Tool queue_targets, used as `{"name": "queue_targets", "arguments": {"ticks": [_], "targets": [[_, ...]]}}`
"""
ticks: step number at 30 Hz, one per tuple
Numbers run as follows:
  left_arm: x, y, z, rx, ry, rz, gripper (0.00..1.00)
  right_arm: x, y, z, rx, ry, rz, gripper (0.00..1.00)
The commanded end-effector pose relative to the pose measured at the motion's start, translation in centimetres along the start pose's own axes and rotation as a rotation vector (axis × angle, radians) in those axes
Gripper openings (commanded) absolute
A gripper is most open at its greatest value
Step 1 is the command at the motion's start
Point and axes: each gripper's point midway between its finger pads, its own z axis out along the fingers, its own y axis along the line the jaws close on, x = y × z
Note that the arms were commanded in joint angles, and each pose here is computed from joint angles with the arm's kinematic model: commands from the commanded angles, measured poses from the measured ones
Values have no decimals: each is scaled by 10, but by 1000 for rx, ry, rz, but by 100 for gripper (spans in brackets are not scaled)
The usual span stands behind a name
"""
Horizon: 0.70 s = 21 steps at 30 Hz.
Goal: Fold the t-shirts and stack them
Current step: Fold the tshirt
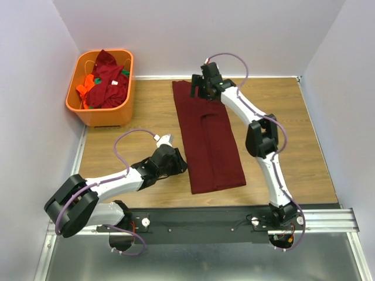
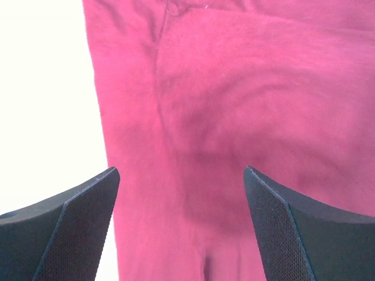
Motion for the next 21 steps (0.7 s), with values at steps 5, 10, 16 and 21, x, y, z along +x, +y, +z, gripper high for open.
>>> {"name": "queue_targets", "arguments": {"ticks": [5, 10, 16, 21], "targets": [[37, -15, 0, 96, 108, 33, 48, -10, -35, -123, 160, -66, 63, 92], [78, -22, -2, 99, 212, 55, 40, 40, -59, -185, 154, -83, 144, 90], [127, -6, -15, 15, 321, 13, 33, 112, -84, -233, 135, -22, 187, 88], [131, -13, -26, 34, 324, -17, 34, 172, -103, -260, 107, 43, 194, 88]]}}
